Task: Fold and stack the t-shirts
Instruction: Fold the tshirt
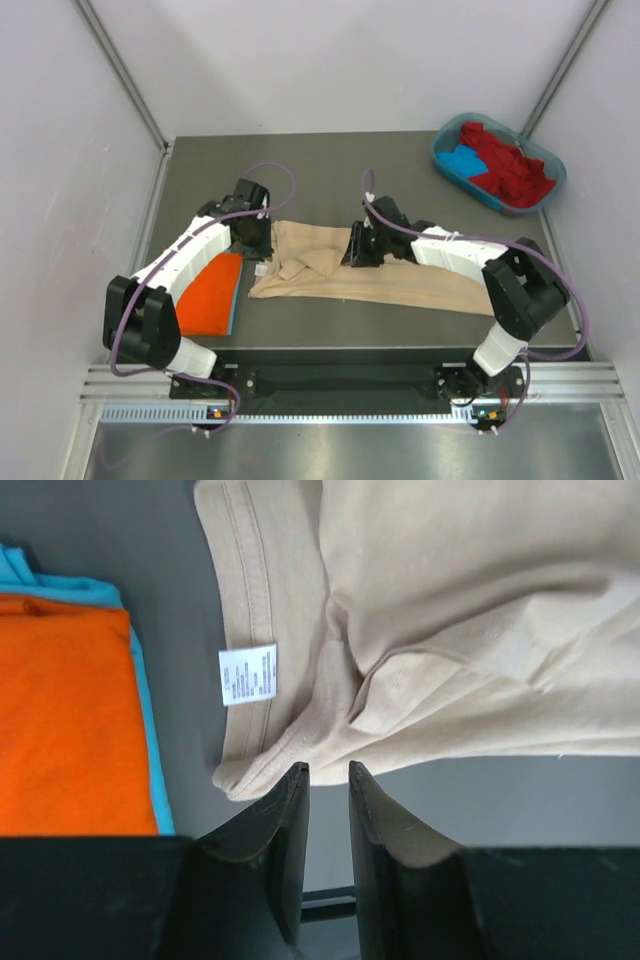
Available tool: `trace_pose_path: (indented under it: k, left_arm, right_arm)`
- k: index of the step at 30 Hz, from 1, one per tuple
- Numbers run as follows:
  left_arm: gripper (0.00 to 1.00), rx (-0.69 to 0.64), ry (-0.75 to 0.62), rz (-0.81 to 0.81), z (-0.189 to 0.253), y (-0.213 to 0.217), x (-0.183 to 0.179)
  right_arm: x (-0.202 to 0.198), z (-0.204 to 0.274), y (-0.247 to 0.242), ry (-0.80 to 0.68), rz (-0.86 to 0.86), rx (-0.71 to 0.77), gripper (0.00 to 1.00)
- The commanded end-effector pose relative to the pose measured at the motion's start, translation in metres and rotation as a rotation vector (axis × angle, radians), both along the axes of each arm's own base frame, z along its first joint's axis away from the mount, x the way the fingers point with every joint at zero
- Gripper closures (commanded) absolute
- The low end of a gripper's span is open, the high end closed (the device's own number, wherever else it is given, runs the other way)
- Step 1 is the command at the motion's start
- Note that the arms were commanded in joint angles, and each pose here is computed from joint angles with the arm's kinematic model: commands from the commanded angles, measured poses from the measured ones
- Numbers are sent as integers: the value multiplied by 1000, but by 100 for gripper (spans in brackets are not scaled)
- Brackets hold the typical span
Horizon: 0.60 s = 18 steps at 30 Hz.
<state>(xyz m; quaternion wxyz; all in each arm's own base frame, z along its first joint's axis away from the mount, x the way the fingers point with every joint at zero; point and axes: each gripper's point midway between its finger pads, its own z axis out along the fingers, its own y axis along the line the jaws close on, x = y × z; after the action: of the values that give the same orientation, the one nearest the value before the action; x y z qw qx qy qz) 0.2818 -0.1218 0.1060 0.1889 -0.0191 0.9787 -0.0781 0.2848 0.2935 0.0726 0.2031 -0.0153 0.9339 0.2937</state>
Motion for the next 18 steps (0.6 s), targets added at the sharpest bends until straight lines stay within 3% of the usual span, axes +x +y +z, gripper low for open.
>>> trace_pose_path:
  k: [1,3,8,11,18]
  left_arm:
    - [72,-115,-73,54,22,-11,31]
    - [72,-172,-88,64,25,-15,41]
    - [66,-302,-75,136,18,-13,54]
    - [66,-377,-58,190,11,-7,56]
    - [65,-378,-65,201,5,1,55]
  right_arm:
    - [-2,0,18,38,-233,-17,64]
    - [5,12,28,38,-286,-43,63]
    - [-13,-6,14,174,-511,-279,63]
    - [-15,-6,20,193,-561,-274,63]
    - [-7,-16,36,206,-570,-239,61]
